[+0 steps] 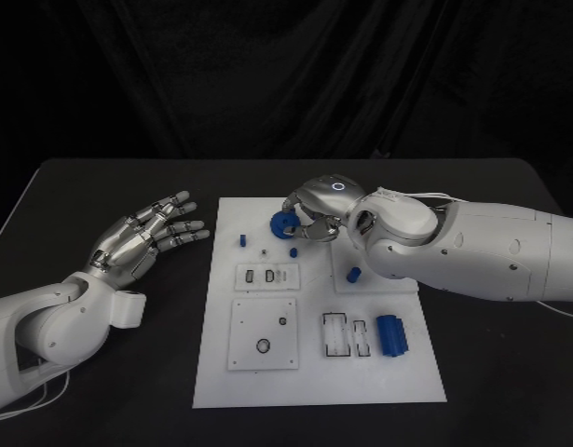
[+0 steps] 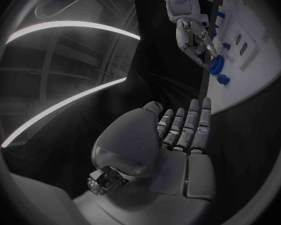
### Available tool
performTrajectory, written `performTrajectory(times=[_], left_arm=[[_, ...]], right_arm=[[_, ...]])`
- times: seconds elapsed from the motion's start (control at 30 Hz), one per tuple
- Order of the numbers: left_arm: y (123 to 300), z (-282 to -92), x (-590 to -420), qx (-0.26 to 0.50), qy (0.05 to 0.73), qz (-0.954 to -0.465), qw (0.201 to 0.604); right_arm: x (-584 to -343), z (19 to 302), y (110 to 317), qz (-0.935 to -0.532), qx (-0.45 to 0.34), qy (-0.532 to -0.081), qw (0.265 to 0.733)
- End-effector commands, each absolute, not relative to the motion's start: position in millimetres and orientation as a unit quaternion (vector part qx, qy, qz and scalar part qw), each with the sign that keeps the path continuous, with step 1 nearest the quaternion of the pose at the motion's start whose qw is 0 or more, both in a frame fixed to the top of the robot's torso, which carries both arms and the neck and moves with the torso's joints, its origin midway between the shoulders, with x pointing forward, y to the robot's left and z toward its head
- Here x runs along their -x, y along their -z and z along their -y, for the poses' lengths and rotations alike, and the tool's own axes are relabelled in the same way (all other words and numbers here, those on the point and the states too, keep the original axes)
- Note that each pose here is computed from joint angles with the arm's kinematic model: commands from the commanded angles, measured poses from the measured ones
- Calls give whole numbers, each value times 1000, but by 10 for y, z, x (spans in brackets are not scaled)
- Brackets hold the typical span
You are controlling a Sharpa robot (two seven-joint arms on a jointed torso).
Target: Assemble the parts on the task board
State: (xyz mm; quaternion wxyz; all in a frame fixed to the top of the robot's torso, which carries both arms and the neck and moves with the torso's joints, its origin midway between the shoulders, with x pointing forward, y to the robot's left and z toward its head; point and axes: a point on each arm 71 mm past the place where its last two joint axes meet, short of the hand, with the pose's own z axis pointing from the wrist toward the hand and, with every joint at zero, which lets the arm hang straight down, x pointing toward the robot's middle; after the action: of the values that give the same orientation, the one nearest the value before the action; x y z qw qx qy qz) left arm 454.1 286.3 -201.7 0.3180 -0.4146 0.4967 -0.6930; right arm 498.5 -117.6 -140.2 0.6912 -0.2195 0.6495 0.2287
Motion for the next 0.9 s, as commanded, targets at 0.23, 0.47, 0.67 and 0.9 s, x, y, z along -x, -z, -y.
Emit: performTrajectory(times=[0.23, 0.47, 0.67, 0.9], left_arm=[[2002, -2855, -4531, 410, 704, -486, 316], [2003, -2854, -4529, 410, 704, -486, 316], [2003, -2859, -4525, 411, 704, -486, 316], [1999, -2866, -4516, 411, 704, -485, 318]], right_arm=[[-4984, 1167, 1420, -652, 225, -227, 688], [-4990, 1188, 1439, -661, 227, -220, 681], [-4991, 1230, 1447, -665, 227, -215, 678], [-4979, 1327, 1428, -656, 219, -219, 688]])
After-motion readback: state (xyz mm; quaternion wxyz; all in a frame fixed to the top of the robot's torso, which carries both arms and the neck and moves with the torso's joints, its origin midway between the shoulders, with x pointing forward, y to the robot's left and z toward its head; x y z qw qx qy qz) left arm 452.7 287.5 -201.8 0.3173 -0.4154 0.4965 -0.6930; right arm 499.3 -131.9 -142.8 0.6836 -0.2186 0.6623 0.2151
